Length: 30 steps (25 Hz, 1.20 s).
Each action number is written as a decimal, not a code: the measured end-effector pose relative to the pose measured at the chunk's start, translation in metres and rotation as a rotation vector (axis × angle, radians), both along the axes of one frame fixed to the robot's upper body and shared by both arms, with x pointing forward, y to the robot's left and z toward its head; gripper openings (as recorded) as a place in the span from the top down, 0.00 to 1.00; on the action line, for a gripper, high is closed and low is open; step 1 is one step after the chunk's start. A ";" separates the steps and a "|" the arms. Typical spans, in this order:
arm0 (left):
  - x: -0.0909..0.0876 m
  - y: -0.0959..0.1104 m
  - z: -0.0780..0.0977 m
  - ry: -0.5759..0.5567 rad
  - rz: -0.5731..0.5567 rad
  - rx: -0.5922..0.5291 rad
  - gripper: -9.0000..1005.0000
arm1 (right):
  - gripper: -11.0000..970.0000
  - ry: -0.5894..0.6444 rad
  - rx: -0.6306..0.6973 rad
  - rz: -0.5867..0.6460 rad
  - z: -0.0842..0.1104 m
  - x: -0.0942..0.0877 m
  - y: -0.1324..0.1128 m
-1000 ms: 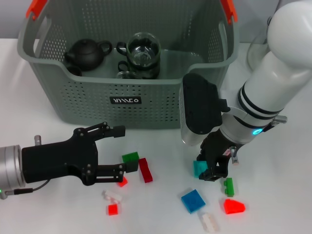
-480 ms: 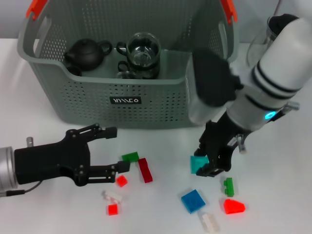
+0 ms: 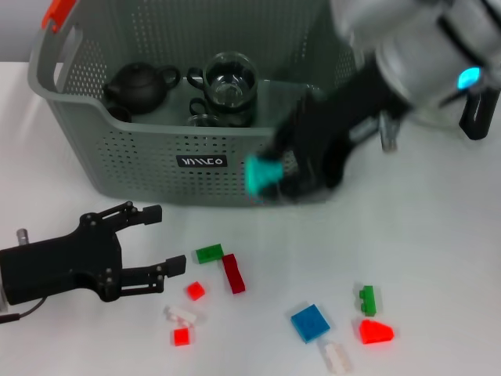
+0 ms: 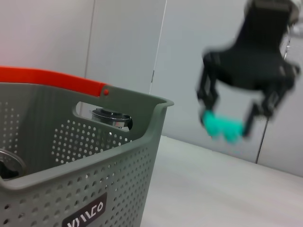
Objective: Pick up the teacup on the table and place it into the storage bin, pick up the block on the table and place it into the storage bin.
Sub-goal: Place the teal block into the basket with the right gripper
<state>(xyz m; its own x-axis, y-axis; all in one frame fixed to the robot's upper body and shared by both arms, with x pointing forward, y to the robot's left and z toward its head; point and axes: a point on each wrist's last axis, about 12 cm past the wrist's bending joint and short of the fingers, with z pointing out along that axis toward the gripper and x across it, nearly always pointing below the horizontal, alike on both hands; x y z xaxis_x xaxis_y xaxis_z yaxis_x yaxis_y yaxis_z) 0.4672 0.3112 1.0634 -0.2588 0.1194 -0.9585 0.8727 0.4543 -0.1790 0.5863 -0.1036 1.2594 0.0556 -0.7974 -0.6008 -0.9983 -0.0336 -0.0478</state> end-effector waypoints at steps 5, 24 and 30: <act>-0.001 -0.002 -0.001 0.000 -0.005 -0.002 0.10 | 0.56 -0.118 0.136 -0.098 0.021 0.019 0.000; 0.002 -0.006 0.000 -0.003 -0.022 -0.009 0.10 | 0.56 -0.199 0.217 -0.512 -0.038 0.091 0.000; 0.002 -0.005 0.000 -0.003 -0.021 -0.007 0.10 | 0.46 -0.200 0.222 -0.543 -0.041 0.093 0.001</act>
